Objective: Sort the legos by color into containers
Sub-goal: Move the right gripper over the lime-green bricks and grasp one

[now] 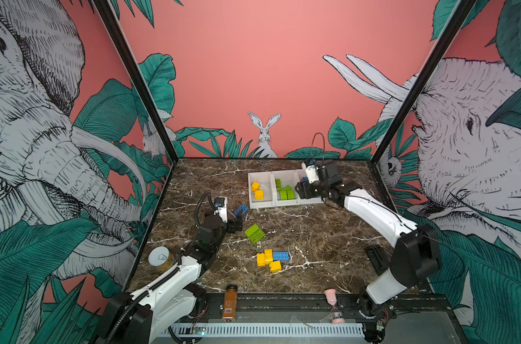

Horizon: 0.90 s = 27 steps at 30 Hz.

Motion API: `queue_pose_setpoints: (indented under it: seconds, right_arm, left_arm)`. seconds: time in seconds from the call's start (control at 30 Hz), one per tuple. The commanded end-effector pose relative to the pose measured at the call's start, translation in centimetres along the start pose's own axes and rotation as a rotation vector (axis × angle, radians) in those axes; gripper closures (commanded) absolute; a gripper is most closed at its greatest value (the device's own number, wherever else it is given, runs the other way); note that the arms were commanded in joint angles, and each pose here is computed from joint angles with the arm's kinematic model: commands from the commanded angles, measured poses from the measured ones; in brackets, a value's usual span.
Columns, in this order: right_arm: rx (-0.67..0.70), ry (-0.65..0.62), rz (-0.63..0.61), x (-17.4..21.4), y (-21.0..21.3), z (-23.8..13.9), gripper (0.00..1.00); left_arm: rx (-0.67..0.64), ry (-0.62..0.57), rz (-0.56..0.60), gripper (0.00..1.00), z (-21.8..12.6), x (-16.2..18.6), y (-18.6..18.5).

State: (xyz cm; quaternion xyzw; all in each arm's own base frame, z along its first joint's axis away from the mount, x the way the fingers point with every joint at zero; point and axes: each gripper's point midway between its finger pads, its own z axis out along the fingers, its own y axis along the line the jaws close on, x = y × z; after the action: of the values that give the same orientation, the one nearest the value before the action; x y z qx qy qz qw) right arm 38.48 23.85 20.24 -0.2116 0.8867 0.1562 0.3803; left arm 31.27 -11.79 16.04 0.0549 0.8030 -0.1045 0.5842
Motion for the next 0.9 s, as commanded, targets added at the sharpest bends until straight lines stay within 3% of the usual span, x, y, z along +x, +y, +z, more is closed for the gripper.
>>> queue_pose_setpoints:
  seconds: [0.0, 0.17, 0.37, 0.57, 0.87]
  right_arm:
    - [-0.021, -0.005, -0.022, 2.6, 4.7, 0.1, 0.25]
    - [-0.043, 0.025, -0.073, 5.7, 10.6, 1.0, 0.23]
    - [-0.067, 0.086, -0.133, 7.5, 14.4, 2.9, 0.21]
    - [-0.154, 0.108, -0.129, 8.4, 17.2, 4.7, 0.19]
    - [-0.179, 0.202, -0.194, 10.9, 19.0, 7.9, 0.15]
  left_arm:
    - [-0.047, -0.032, -0.055, 0.01, -0.2, 0.0, 1.1]
    - [-0.051, -0.035, -0.102, 0.01, -0.2, 0.5, 1.8]
    - [-0.054, -0.039, -0.090, 0.01, -0.2, 0.3, 1.9]
    - [-0.074, -0.046, -0.089, 0.01, -0.5, 0.3, 2.3]
    - [-0.133, -0.055, -0.147, 0.01, -0.9, 1.0, 3.9]
